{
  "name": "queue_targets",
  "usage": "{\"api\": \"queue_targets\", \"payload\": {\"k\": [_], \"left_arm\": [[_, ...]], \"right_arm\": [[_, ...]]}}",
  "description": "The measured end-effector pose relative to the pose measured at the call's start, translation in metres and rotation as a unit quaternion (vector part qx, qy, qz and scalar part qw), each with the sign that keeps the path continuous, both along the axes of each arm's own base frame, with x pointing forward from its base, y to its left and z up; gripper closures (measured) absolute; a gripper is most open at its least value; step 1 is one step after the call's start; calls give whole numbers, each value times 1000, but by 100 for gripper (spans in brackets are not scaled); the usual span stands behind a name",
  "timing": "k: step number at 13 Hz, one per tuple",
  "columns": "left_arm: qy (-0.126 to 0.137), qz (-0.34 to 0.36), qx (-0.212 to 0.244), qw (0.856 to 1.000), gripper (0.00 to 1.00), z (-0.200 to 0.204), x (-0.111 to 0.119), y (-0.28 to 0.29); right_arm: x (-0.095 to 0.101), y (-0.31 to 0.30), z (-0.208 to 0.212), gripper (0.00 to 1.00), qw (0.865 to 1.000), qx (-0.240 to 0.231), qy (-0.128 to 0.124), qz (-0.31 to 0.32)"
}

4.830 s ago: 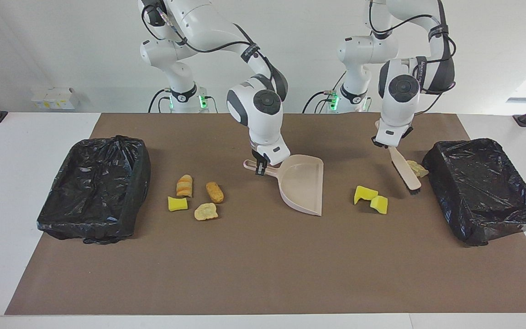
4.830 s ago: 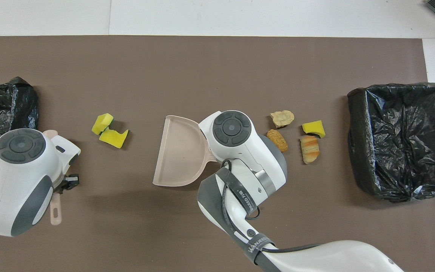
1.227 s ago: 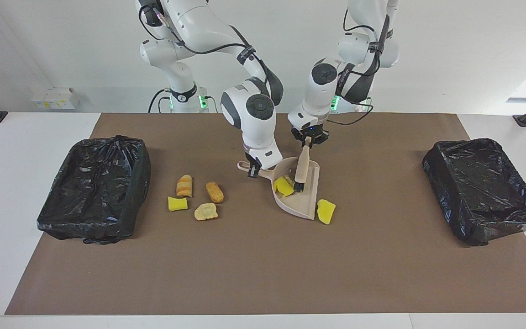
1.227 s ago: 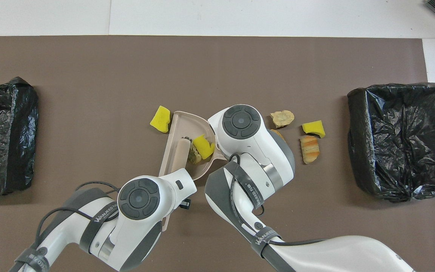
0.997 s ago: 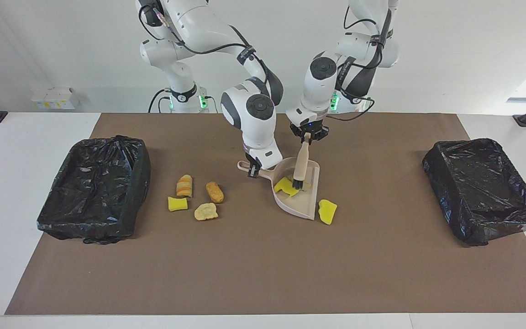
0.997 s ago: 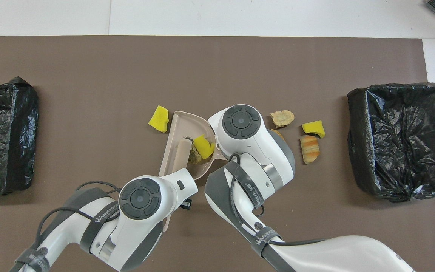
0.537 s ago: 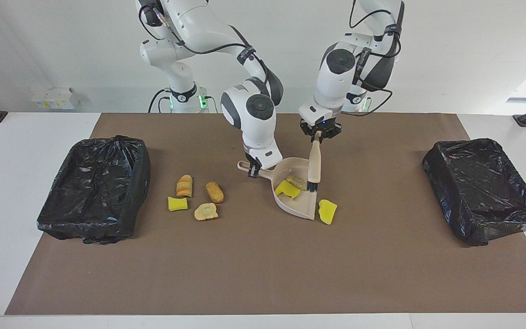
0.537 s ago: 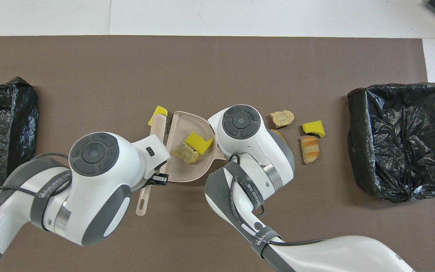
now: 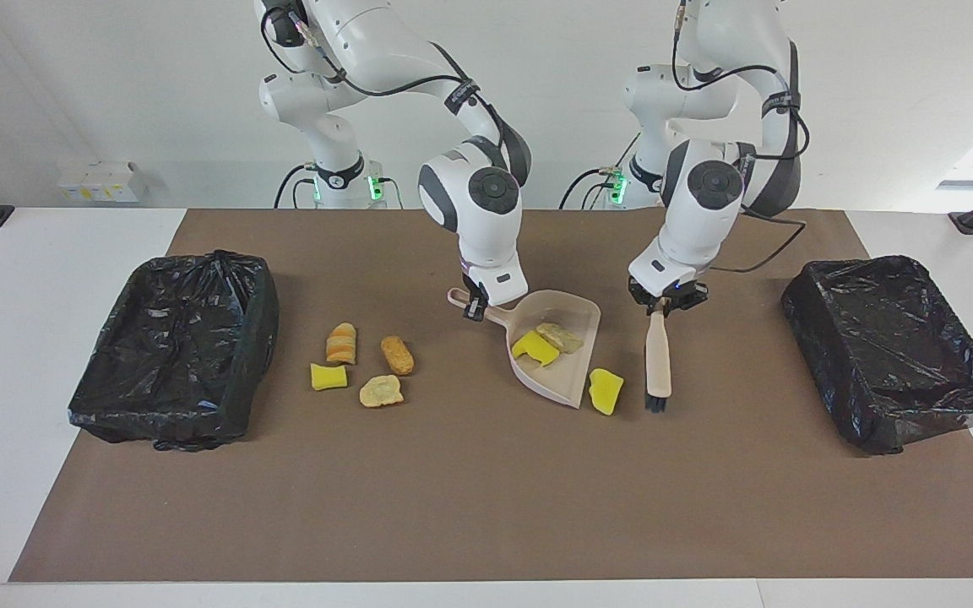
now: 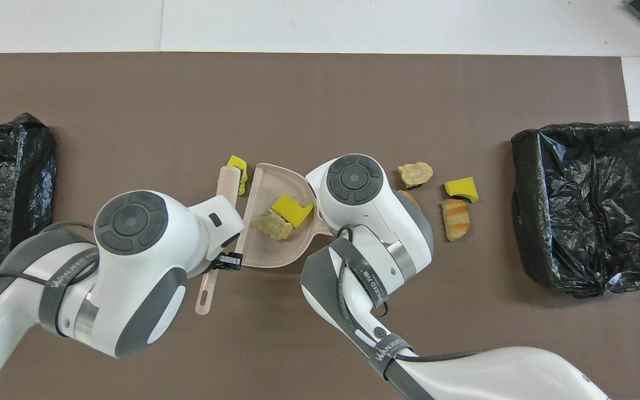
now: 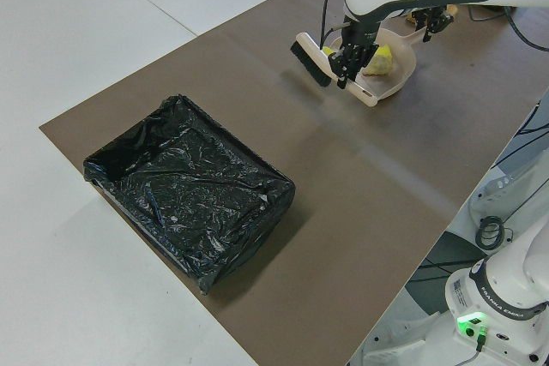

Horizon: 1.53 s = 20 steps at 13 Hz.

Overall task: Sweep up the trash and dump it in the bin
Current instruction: 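Brush the sponges and bread into the dustpan held by the right gripper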

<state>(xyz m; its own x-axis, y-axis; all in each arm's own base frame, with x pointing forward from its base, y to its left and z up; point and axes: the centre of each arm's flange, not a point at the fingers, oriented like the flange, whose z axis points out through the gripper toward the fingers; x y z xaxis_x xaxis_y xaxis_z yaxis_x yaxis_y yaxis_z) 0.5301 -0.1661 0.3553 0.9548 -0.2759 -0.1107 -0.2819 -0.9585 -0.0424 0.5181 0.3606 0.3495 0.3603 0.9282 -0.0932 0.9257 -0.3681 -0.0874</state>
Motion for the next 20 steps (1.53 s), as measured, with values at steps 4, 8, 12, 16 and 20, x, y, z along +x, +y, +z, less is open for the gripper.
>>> {"api": "queue_targets", "payload": {"k": [4,8,12,16,20], "left_arm": [[14,-56,-1,998,73,-14,-17,-46],[27,-133,11,991,73,-9,-70,-114],[24,-140,13,990,73,-4,-82,-118],[16,-84,17,996,73,18,-64,-105],[11,-51,19,998,73,78,-41,-88]], "right_arm": [[-4,2,0,67,1000,-3,0,-10],[-5,2,0,67,1000,-3,0,-11],[-5,2,0,67,1000,-3,0,-11],[-5,2,0,67,1000,-3,0,-11],[-4,1,1,67,1000,-3,0,-12]]}}
